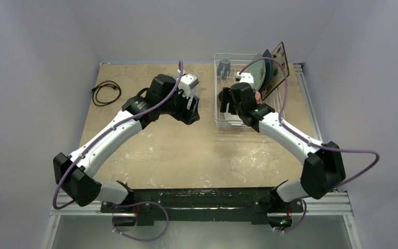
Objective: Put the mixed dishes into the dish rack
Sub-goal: Pick up the bowl from the dish rack.
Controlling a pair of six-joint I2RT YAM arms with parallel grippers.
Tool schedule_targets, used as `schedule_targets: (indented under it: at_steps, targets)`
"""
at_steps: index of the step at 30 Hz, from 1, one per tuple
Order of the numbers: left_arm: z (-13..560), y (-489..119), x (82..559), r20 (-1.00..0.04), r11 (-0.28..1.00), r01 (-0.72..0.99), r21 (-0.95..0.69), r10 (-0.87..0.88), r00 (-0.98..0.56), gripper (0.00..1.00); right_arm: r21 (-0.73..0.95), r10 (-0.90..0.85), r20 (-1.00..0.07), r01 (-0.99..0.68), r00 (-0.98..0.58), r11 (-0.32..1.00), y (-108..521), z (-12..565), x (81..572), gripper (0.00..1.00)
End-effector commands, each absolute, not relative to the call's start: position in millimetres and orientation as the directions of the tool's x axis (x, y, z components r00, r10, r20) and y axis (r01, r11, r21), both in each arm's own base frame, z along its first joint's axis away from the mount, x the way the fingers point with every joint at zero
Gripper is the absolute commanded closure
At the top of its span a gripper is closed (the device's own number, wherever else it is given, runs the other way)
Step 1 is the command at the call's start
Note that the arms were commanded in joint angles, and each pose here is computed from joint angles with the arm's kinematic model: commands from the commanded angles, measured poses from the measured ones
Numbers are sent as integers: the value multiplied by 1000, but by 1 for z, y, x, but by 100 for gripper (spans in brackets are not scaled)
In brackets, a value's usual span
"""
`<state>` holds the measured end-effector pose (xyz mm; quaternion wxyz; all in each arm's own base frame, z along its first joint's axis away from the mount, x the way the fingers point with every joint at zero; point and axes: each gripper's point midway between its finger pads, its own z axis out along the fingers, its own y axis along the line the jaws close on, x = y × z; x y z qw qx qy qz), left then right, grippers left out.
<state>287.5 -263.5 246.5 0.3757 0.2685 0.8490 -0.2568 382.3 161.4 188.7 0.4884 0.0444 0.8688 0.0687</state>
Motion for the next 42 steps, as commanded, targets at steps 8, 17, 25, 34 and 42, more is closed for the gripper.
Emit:
schedule_targets:
  at_steps: [8,17,25,34,42]
  targets:
    - [278,-261,292,-831,724,656,-214,218,-512,32,21,83,-830,118,-552,993,183,151,395,32]
    - [279,-261,292,-834,725,656,-210,216,-507,32,2,92,-867,181,-491,984,192,120,422,40]
    - [276,-259,295,-833,733,650,-198,223,-506,32,114,151,-901,113,-407,987,200,134,419,86]
    - [288,-265,292,-881,697,688,-203,176,-439,33,401,367,-901,-121,-232,908,203,227,399,100]
    - [338,-278,280,-997,575,816,-67,-68,-35,18,649,567,-752,-525,-336,550,220,316,353,100]
